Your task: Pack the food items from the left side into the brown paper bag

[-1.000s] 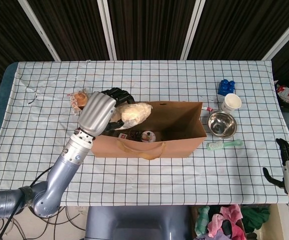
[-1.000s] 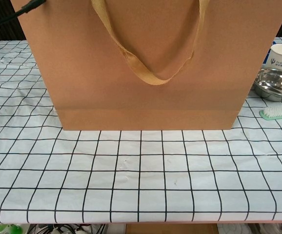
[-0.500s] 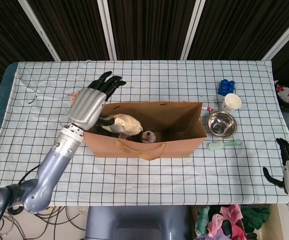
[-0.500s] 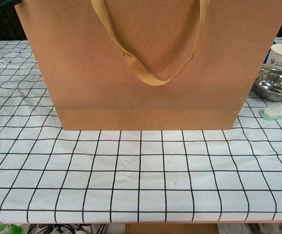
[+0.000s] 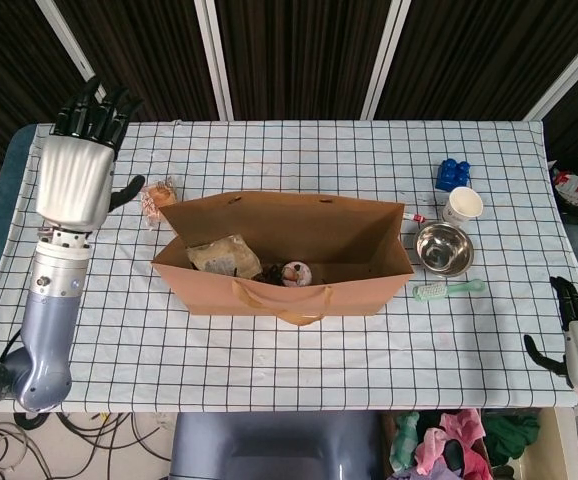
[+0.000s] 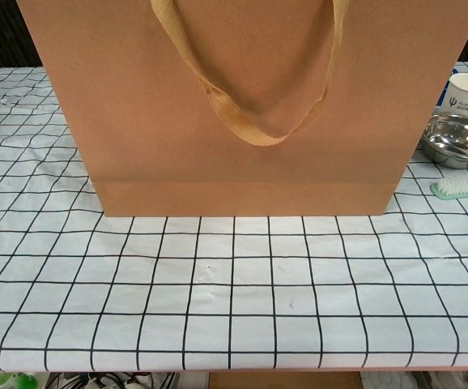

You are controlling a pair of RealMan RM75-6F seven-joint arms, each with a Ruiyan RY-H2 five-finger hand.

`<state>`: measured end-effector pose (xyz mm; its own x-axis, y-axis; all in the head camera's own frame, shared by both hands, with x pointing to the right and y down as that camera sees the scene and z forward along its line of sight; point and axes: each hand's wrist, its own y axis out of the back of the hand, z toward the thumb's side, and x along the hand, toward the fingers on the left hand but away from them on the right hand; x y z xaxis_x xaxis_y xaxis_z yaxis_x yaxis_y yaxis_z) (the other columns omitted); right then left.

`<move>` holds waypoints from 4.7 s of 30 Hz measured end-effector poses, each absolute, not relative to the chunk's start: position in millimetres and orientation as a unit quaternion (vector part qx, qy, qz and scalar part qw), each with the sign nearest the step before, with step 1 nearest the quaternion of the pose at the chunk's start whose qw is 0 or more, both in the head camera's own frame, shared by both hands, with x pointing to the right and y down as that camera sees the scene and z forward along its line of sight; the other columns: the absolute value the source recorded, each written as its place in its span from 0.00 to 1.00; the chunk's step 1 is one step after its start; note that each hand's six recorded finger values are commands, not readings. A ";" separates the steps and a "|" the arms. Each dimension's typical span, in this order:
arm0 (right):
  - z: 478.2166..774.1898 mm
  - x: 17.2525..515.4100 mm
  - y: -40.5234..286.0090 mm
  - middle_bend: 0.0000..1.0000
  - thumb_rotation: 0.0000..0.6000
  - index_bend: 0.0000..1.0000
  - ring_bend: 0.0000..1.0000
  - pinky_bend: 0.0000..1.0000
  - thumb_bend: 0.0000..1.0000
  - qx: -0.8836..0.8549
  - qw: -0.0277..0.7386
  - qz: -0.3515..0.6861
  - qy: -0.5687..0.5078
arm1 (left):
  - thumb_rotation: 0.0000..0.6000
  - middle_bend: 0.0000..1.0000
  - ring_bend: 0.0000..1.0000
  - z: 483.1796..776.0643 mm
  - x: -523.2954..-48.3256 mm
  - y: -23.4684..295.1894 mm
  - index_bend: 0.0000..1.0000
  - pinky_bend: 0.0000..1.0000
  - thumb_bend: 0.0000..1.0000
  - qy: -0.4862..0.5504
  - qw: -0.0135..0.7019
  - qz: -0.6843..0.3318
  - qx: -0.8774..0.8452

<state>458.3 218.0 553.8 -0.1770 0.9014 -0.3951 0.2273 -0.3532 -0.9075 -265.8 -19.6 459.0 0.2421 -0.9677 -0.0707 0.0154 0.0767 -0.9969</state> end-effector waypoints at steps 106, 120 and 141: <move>547.4 458.3 221.1 0.08 1.00 0.06 0.17 0.28 0.27 -0.567 0.299 0.585 -0.498 | 1.00 0.39 0.35 775.6 -339.3 -28.8 0.20 0.49 0.42 0.299 0.311 -0.636 -0.639; 547.2 457.2 220.8 0.08 1.00 0.06 0.17 0.28 0.27 -0.569 0.298 0.583 -0.498 | 1.00 0.56 0.45 767.4 -333.7 -31.8 0.54 0.60 0.54 0.300 0.353 -0.627 -0.627; 546.0 453.6 218.2 0.08 1.00 0.06 0.17 0.28 0.27 -0.571 0.303 0.573 -0.503 | 1.00 0.54 0.45 629.0 -292.8 -52.7 0.55 0.60 0.54 0.444 0.464 -0.426 -0.637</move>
<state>453.6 218.2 546.0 -0.1644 0.9222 -0.3501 0.2277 -0.3099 -0.9231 -292.8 -52.7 629.0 0.2426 -0.9614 0.1298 -0.1711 -0.1741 -0.9698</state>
